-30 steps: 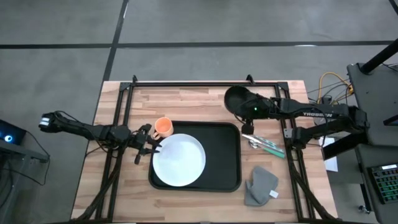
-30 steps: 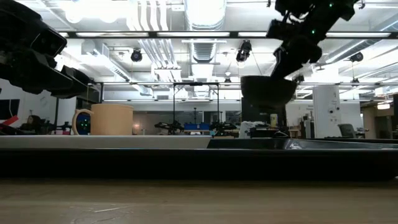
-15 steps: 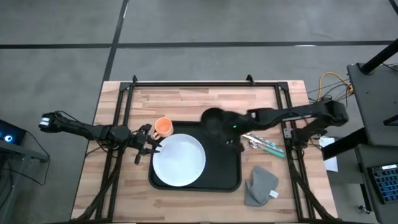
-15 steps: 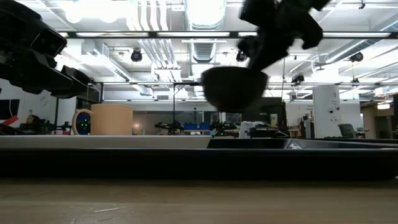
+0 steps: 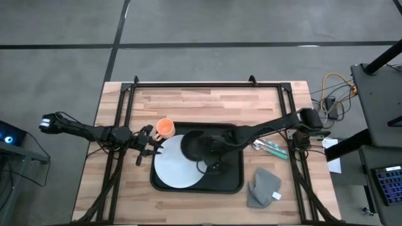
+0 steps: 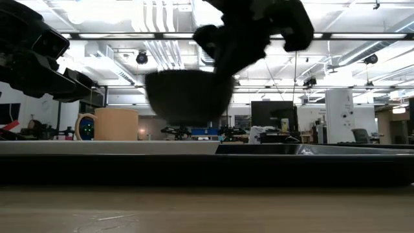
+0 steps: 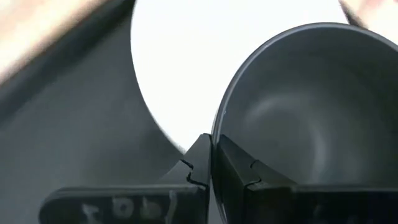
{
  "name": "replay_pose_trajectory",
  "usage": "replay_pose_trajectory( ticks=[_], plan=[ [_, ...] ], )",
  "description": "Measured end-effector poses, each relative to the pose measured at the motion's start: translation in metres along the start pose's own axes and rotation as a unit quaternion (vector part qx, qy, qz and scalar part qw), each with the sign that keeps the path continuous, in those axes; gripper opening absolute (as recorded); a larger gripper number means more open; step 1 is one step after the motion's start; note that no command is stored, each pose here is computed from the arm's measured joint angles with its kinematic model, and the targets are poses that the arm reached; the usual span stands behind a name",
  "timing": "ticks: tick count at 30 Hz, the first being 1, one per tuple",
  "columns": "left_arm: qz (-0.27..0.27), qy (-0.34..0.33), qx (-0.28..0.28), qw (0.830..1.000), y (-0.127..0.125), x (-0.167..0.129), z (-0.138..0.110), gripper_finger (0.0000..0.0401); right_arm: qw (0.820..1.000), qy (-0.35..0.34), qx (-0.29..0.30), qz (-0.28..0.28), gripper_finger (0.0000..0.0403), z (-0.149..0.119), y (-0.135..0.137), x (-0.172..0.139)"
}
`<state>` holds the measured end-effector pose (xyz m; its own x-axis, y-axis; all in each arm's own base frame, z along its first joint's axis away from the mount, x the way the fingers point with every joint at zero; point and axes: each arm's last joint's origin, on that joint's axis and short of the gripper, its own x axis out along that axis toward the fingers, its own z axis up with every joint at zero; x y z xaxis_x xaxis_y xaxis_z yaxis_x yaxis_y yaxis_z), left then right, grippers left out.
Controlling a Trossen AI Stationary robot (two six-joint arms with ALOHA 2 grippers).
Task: Set up tray
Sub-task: Put the black bowl on top of the white plate
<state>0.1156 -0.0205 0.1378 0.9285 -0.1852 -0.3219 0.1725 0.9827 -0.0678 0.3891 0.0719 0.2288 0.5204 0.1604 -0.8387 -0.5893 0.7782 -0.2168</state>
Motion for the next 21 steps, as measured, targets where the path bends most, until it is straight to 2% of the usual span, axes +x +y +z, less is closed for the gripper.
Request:
replay_pose_trajectory(
  ticks=[4, 15, 18, 21],
  plan=[
    [0.000, 0.000, 0.000, 1.000, 0.000, 0.000, 0.000, 0.0101, 0.999, -0.030, -0.014, 0.019, 0.0008, 0.011, -0.005, 0.013],
    [0.000, 0.000, 0.000, 1.000, 0.000, 0.000, 0.000, 0.0101, 0.998, -0.037, -0.034, 0.030, 0.0008, 0.037, -0.020, 0.056],
    [0.000, 0.000, 0.000, 1.000, 0.000, 0.000, 0.000, 0.0101, 0.996, -0.058, -0.042, 0.054, 0.0008, 0.044, -0.017, 0.061],
    [0.000, 0.000, 0.000, 1.000, 0.000, 0.000, 0.000, 0.0101, 0.996, -0.049, -0.050, 0.064, 0.0008, 0.046, -0.010, 0.068]
  ],
)
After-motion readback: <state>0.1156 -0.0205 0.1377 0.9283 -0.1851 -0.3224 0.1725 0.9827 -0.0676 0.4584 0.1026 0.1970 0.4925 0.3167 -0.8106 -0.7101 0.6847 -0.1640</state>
